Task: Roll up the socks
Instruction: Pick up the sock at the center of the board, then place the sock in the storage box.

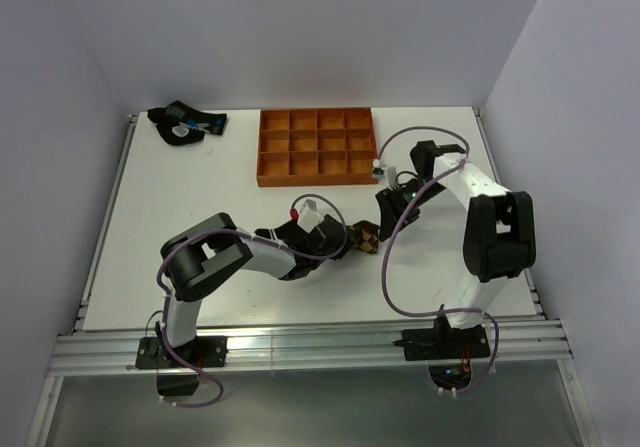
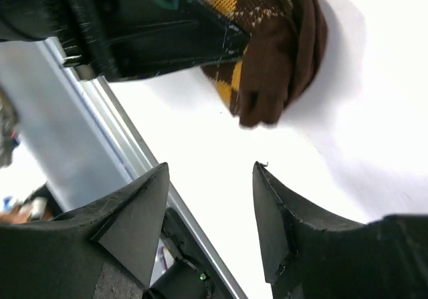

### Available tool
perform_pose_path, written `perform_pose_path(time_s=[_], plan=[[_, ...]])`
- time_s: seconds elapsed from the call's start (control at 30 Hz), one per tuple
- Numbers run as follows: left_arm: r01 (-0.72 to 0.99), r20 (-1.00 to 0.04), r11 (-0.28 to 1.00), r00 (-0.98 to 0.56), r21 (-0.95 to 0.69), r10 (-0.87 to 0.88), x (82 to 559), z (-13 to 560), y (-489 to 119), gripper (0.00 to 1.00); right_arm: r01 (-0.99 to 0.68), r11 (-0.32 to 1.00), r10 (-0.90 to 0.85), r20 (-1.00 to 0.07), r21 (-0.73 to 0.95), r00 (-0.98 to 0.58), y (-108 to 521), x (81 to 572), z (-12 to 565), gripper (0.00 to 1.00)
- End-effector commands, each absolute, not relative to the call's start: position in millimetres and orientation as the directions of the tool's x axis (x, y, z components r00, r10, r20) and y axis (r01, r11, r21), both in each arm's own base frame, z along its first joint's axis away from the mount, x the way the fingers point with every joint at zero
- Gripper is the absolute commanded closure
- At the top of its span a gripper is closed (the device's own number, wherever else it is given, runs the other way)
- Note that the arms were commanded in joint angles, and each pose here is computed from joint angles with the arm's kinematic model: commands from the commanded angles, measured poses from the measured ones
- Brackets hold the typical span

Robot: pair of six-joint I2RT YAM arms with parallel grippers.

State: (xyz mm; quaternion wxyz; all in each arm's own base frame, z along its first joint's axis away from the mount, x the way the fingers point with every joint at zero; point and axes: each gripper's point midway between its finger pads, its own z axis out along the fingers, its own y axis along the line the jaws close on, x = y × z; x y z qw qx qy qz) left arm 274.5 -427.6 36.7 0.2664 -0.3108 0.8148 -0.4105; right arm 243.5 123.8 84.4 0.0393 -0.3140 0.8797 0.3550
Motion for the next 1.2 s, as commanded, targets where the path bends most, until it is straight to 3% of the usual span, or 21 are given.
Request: perform_pose_path(time_s=[0.0,0.3,0.7,1.17], plan=[[-0.249,-0.297,0.607,-0.695,-0.755,-0.655,273.3,-1.6,-403.7,1.0,-0.587,0.627,-0.469,-0.353,0.512,-0.809,115.4,262.6,101.5,0.39],[-0.106,-0.33,0.558,-0.71,-0.823,-0.622,281.3,41.4,-408.6,1.0,-0.586,0.694,-0.411,-0.439,0.418,-0.799,92.8,274.3,127.7,0.4],[0.12,-0.509,0.583,-0.647,-0.804,-0.568,311.2,147.7,-394.8,1.0,-0.587,0.746,-0.374,-0.531,0.314,-0.76,69.7,282.6,161.7,0.41],[0.243,-0.615,0.578,-0.47,-0.779,-0.633,457.3,252.8,-322.5,1.0,-0.573,0.796,-0.39,-0.559,0.194,-0.732,50.1,294.2,166.9,0.43]])
